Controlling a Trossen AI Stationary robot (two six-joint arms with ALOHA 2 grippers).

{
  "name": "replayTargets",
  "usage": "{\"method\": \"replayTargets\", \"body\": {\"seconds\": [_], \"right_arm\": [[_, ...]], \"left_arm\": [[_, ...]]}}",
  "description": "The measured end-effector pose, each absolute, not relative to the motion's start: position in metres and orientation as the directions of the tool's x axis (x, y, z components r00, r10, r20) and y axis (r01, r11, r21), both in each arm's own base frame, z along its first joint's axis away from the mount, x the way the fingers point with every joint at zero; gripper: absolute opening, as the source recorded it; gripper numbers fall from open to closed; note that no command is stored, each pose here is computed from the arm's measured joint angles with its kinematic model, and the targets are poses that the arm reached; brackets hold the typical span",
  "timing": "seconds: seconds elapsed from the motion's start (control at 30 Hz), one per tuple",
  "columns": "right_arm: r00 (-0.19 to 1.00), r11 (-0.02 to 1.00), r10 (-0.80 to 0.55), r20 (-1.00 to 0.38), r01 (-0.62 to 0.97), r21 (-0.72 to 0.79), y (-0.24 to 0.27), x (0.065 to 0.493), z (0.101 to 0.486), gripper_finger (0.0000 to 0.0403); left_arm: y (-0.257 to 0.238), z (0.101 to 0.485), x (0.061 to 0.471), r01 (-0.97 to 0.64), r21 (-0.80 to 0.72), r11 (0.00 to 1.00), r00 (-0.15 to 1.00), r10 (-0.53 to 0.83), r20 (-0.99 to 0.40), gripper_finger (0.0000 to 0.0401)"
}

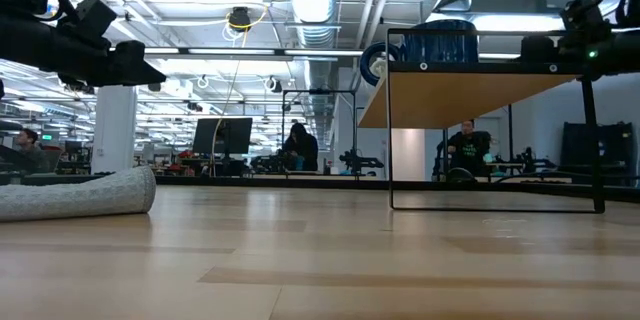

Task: Stack small to large cups/mugs on shelf
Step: Return to Home Position

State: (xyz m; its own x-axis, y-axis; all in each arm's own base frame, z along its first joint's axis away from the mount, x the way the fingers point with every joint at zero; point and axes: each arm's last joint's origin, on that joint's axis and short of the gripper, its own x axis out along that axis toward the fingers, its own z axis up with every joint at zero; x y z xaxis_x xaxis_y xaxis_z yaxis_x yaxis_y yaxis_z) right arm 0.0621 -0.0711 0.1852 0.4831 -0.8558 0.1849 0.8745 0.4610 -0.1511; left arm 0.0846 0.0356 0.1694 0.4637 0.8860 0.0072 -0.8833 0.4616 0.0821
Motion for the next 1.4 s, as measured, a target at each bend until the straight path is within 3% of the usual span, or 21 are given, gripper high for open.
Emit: {"method": "replayTargets", "body": {"seconds": [0.63,0.9,1.4], "right_arm": [[0.479,0.457,-0.860,0.176,0.876,-0.153,-0.0716,0.0624,0.1826,0.0235],[0.479,0.457,-0.860,0.175,0.876,-0.153,-0.0716,0.0624,0.1824,0.0235],[0.479,0.457,-0.860,0.174,0.876,-0.153,-0.0717,0.0625,0.1823,0.0235]], "left_arm": [[0.0355,0.1691,0.0846,-0.880,0.091,0.465,0.468,0.884,0.004,0.0277],[0.0317,0.1706,0.0901,-0.744,0.169,0.647,0.658,0.753,0.016,0.0277],[0.0315,0.1705,0.0904,-0.733,0.185,0.654,0.668,0.744,0.015,0.0277]]}}
